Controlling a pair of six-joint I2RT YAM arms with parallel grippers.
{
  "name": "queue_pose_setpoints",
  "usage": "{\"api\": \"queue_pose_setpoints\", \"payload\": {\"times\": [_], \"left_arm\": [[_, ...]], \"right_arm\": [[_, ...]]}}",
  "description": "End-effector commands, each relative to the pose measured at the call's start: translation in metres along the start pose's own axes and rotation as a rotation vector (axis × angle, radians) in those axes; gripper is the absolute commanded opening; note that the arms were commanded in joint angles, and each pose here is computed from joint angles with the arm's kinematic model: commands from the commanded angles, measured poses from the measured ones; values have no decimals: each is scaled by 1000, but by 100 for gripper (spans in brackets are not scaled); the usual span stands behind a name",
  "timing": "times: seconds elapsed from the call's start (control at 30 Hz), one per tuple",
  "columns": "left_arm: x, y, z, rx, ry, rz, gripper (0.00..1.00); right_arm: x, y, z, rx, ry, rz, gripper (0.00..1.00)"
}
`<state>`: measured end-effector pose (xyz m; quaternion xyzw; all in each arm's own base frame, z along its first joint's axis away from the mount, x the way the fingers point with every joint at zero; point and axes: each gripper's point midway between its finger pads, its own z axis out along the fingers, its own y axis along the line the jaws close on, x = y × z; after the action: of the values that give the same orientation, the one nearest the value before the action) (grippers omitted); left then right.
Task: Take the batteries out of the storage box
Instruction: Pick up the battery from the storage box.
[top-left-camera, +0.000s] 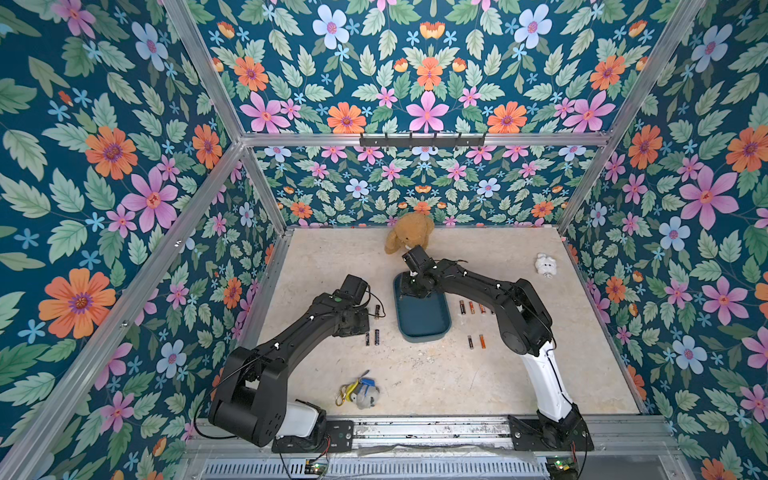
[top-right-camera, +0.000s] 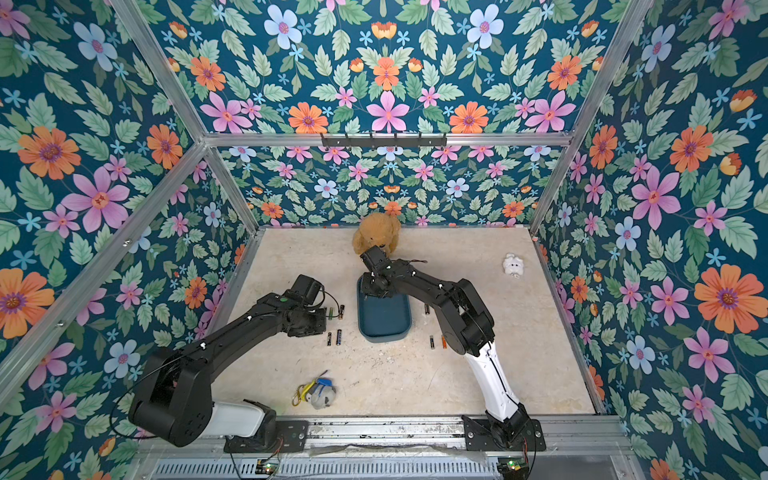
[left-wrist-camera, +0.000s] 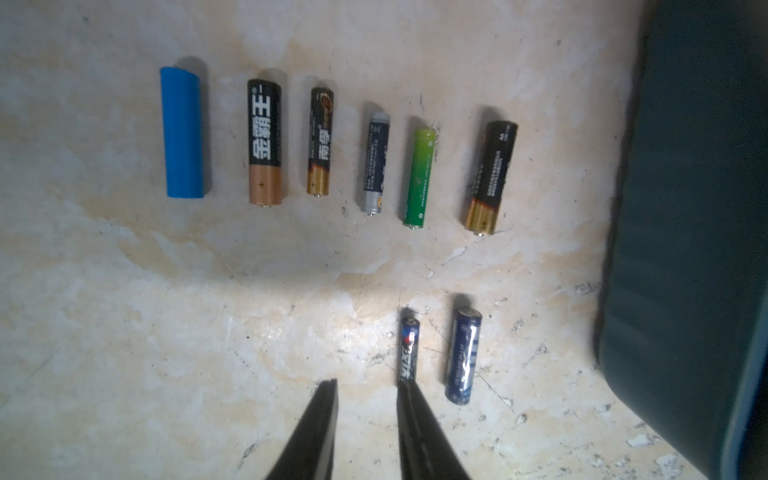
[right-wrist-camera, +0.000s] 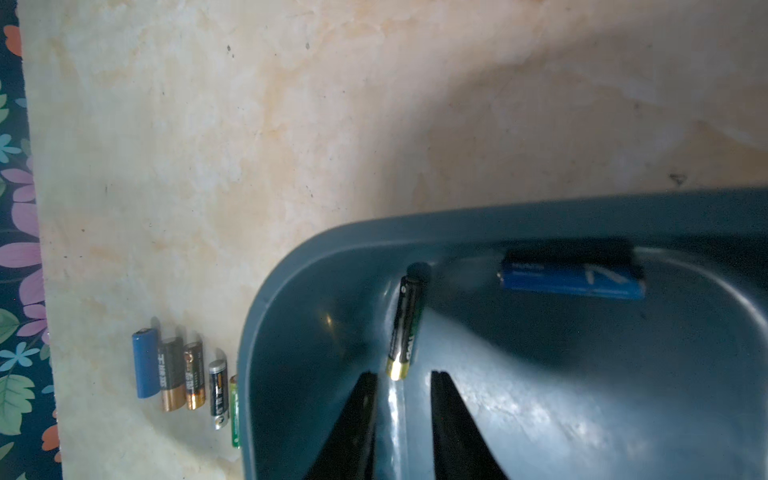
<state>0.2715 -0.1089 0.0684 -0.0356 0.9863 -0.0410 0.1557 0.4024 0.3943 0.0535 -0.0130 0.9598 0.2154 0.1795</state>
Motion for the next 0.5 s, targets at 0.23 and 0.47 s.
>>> {"api": "queue_pose_setpoints", "payload": {"times": [0.23, 0.47], "left_arm": [[0, 2, -1, 1, -5, 3, 31], [1, 3, -1, -3, -2, 4, 31]], "right_arm": [[3, -2, 13, 47, 10, -38, 28], [8, -5, 24, 71, 32, -60, 28]]}}
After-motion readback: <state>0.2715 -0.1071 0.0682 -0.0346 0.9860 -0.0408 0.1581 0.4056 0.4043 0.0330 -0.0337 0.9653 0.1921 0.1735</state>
